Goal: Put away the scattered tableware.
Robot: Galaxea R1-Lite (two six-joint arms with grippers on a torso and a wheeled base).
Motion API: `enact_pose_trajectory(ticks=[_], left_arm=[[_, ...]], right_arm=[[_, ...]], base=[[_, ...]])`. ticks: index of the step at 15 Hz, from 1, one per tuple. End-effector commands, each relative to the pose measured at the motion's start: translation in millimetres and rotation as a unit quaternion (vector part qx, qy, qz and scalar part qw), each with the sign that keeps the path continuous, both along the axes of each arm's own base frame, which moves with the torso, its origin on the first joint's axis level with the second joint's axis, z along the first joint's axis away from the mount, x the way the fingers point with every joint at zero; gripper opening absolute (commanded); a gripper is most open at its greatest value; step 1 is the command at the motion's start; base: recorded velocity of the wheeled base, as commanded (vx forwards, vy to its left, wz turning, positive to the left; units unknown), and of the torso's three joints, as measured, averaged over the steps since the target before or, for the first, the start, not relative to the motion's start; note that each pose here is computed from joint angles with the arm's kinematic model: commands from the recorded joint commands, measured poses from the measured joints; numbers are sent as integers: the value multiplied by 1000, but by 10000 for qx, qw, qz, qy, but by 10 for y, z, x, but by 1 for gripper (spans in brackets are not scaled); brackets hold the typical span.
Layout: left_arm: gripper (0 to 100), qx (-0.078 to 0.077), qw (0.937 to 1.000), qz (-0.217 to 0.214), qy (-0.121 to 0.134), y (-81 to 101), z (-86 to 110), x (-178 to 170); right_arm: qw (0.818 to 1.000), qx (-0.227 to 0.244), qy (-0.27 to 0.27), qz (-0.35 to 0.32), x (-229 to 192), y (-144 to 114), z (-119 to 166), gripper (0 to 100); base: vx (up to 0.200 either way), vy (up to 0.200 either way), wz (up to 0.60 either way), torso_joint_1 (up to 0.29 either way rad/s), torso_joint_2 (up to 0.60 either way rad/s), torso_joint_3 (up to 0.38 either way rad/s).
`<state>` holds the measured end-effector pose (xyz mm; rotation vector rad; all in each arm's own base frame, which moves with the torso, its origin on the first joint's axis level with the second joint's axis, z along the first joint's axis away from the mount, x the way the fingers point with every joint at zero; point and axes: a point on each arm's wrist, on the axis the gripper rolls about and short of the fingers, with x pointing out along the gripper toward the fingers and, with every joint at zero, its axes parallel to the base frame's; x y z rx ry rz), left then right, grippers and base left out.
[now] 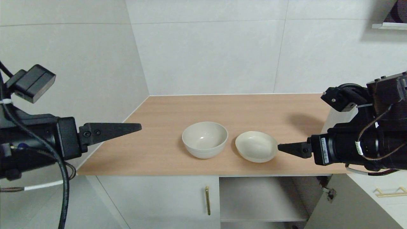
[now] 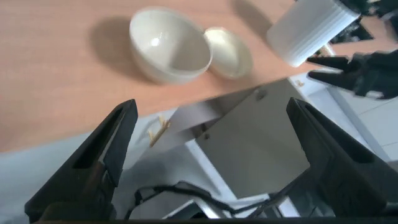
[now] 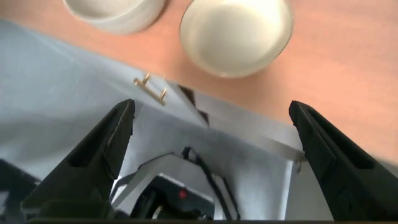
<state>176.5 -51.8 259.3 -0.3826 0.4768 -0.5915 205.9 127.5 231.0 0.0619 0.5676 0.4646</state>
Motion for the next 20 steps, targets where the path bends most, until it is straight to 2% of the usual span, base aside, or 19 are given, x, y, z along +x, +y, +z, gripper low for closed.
enact_pose_trajectory(ticks=[1, 2, 3, 4, 5, 6, 7, 8, 10, 11, 13, 17, 19, 20], left_arm=[[100, 119, 9994, -31, 308, -59, 1, 228], [100, 236, 9992, -36, 333, -64, -41, 266], [100, 362, 9980, 67, 505, -94, -135, 401], [100, 410, 9968, 287, 628, -121, -178, 522], [100, 393, 9955, 441, 734, -157, -197, 575], [100, 143, 9891, 1010, 1064, -302, -213, 727], [100, 23, 9838, 1345, 1184, -373, -219, 820], [100, 65, 9787, 1589, 1296, -454, -287, 913], [100, 284, 9754, 1618, 1470, -619, -440, 989], [100, 301, 9752, 1611, 1486, -631, -454, 994], [100, 412, 9726, 1471, 1751, -803, -626, 1052], [100, 607, 9678, 1514, 1917, -967, -910, 1204], [100, 490, 9633, 1618, 2086, -1061, -1071, 1300], [100, 490, 9633, 1618, 2086, -1061, -1071, 1300]], right_arm=[[9999, -9, -8, -107, 213, 63, -11, 100], [9999, 5, -1, -163, 284, 81, 3, 100], [9994, -72, 211, -259, 367, 89, -47, 100], [9991, -64, 276, -319, 405, 104, -56, 100], [9989, -29, 304, -365, 425, 114, -58, 100], [9978, 141, 350, -541, 459, 130, -38, 100], [9972, 125, 380, -624, 479, 138, -61, 100], [9966, 37, 410, -717, 511, 151, -105, 100], [9954, -81, 430, -854, 557, 168, -165, 100], [9954, -85, 436, -854, 560, 170, -169, 100], [9954, -81, 430, -854, 557, 168, -165, 100], [9953, -93, 440, -860, 559, 169, -174, 100], [9952, -102, 452, -861, 557, 168, -182, 100], [9952, -102, 452, -861, 557, 168, -182, 100]], base=[[0, 0, 0, 0, 0, 0], [0, 0, 0, 0, 0, 0], [0, 0, 0, 0, 0, 0], [0, 0, 0, 0, 0, 0], [0, 0, 0, 0, 0, 0], [0, 0, 0, 0, 0, 0], [0, 0, 0, 0, 0, 0], [0, 0, 0, 0, 0, 0], [0, 0, 0, 0, 0, 0], [0, 0, 0, 0, 0, 0], [0, 0, 0, 0, 0, 0], [0, 0, 0, 0, 0, 0], [0, 0, 0, 0, 0, 0], [0, 0, 0, 0, 0, 0]])
